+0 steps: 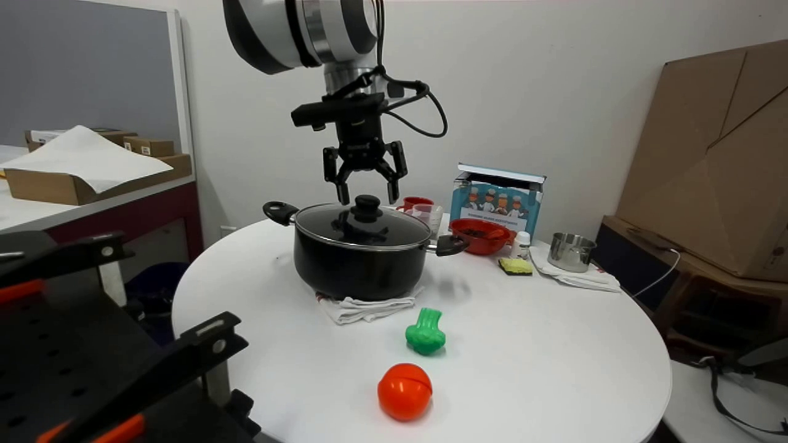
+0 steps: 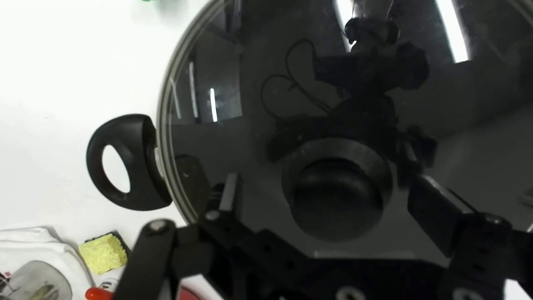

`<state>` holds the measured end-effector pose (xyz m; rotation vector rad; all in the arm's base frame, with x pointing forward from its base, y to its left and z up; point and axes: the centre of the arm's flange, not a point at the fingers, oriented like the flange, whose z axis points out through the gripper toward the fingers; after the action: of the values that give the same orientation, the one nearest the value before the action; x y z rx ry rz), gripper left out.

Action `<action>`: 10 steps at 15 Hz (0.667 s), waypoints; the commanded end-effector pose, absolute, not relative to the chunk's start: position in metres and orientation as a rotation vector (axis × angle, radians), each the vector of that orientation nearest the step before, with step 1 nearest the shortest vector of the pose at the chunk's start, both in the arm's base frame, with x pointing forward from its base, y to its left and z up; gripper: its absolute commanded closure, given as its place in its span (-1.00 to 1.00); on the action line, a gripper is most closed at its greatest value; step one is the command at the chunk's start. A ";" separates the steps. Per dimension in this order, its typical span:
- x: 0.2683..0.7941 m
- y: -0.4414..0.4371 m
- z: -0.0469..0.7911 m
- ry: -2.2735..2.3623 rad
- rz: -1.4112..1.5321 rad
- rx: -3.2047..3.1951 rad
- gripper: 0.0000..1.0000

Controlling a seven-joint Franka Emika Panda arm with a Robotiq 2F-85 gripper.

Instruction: Take the lid off the pot, put its contents om the table, then place the lid on the pot

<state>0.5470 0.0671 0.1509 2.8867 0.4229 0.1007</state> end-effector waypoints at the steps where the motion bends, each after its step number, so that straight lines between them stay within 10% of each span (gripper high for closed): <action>1: 0.548 0.064 0.176 0.379 0.044 2.947 -1.00; 10: 0.563 0.050 0.251 0.184 -0.045 3.065 -1.00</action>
<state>0.5633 0.0504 0.2515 3.0653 0.1835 -0.0447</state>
